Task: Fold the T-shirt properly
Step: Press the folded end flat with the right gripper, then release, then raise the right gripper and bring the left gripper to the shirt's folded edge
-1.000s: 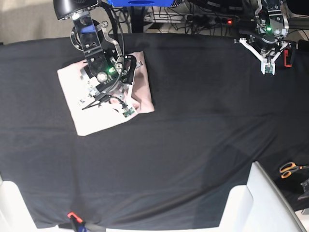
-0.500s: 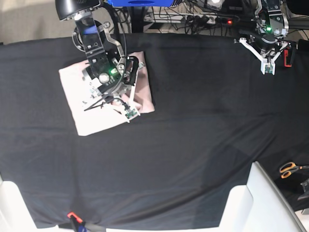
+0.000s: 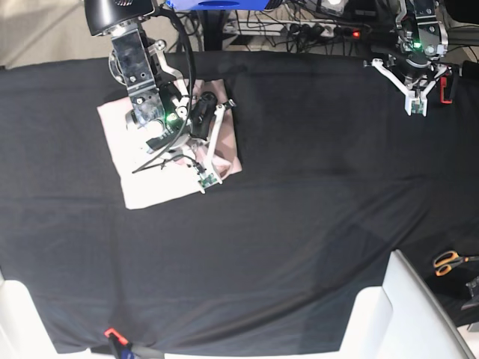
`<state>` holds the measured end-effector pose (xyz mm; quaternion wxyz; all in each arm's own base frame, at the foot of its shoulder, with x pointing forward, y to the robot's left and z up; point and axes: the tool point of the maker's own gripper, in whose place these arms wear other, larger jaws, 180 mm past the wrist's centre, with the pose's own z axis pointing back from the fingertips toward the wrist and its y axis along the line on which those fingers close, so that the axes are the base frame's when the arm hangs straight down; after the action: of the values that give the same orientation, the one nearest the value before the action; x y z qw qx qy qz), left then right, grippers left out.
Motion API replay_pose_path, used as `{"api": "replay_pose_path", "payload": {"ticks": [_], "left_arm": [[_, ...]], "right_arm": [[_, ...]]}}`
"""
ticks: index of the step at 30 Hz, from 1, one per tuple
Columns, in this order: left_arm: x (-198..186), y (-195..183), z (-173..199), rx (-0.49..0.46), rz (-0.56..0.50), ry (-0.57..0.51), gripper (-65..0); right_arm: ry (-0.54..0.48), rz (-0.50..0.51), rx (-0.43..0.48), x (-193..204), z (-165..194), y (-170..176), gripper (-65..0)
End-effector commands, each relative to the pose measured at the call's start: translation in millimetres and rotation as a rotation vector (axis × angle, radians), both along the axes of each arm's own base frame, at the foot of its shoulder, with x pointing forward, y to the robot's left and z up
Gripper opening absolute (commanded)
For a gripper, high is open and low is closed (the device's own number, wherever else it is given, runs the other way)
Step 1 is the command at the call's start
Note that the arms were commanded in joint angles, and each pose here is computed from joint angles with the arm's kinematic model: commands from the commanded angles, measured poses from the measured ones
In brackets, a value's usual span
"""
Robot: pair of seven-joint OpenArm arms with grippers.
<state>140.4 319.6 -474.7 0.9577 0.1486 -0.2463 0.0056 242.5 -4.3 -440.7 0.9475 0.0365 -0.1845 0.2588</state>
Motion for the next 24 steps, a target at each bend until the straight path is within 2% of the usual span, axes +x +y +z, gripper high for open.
{"api": "replay_pose_path", "payload": {"ticks": [1, 5, 7, 13, 18, 20, 21, 24], "left_arm": [[5, 6, 7, 0.022, -0.01, -0.022, -65.0], [5, 6, 7, 0.022, -0.01, -0.022, -65.0], [5, 6, 7, 0.022, -0.01, -0.022, -65.0], [5, 7, 7, 0.022, -0.009, -0.021, -65.0], [5, 5, 7, 0.013, -0.005, -0.025, -65.0], [6, 3, 7, 0.008, -0.008, -0.028, -65.0], [6, -4, 5, -0.011, -0.01, -0.028, -65.0], [14, -49, 4, -0.17, -0.12, -0.05, -65.0]], "right_arm": [[-0.039, -0.006, 0.024, 11, 10, 5, -59.0], [-0.041, -0.004, 0.033, 10, 11, 7, -44.3], [-0.025, -0.005, 0.09, 8, 13, 16, -40.5], [0.008, 0.006, 0.324, 11, 33, 48, -40.7], [-0.095, 0.033, 0.466, 26, 82, 50, -40.5], [-0.155, 0.032, 0.455, 33, 97, 36, -40.7], [-0.173, -0.017, 0.438, 40, 99, 20, -40.7], [-0.182, -0.297, 0.411, 56, 86, -44, -40.7]]}}
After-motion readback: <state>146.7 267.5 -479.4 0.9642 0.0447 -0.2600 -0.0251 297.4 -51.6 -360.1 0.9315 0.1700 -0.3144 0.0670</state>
